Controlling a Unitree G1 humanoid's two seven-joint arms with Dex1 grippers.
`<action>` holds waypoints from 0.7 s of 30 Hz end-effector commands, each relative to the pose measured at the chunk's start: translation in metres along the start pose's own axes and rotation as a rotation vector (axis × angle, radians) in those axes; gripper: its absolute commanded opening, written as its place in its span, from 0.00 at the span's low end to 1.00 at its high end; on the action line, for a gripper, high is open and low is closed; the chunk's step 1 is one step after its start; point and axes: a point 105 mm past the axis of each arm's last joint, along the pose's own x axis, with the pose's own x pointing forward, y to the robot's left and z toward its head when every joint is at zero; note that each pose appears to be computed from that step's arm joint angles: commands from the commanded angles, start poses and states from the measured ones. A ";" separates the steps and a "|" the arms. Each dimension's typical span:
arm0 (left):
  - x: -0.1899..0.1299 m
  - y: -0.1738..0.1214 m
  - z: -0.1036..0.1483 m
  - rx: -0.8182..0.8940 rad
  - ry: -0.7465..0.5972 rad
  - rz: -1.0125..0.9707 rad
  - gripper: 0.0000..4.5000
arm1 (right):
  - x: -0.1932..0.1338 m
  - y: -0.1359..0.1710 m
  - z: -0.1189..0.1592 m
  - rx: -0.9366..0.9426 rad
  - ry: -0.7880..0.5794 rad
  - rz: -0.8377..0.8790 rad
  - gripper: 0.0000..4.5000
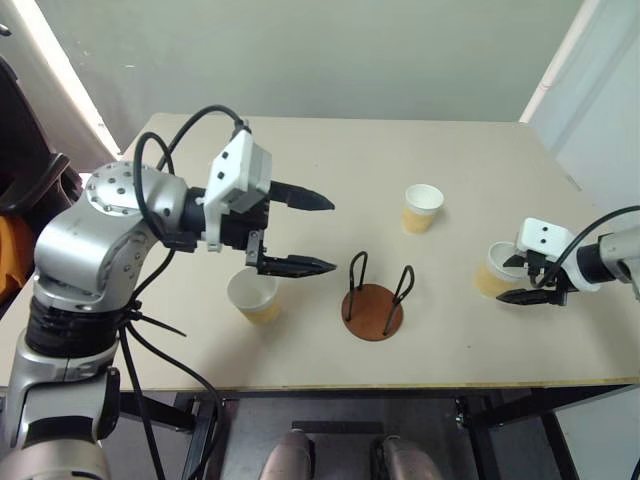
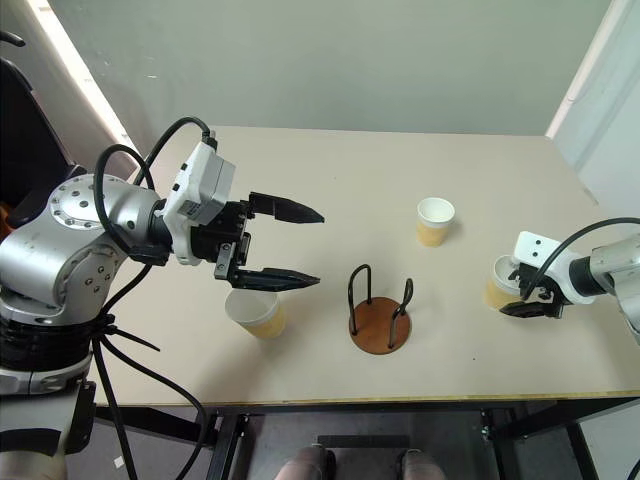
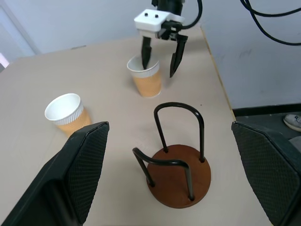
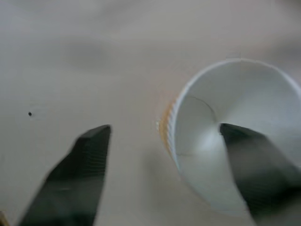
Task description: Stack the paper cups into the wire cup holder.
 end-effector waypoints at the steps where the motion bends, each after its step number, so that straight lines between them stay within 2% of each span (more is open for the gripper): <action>1: -0.001 0.001 0.009 0.054 -0.002 0.008 1.00 | -0.007 -0.006 0.008 -0.037 -0.010 -0.026 0.47; 7: -0.009 0.007 0.008 0.065 0.016 0.039 1.00 | -0.021 -0.007 0.021 -0.095 -0.021 -0.031 0.01; 12: -0.019 0.015 0.005 0.079 0.048 0.090 1.00 | -0.073 -0.013 0.067 -0.247 -0.110 -0.099 0.01; 14: -0.021 0.016 0.005 0.081 0.051 0.099 1.00 | -0.098 -0.009 0.101 -0.337 -0.208 -0.106 0.01; 17: -0.022 0.016 0.004 0.080 0.055 0.100 1.00 | -0.119 0.010 0.148 -0.495 -0.354 -0.027 0.01; 19: -0.023 0.014 0.002 0.070 0.060 0.082 1.00 | -0.116 0.039 0.182 -0.640 -0.463 0.115 0.01; 21: -0.024 0.011 0.001 0.063 0.063 0.062 1.00 | -0.110 0.057 0.196 -0.716 -0.498 0.207 0.01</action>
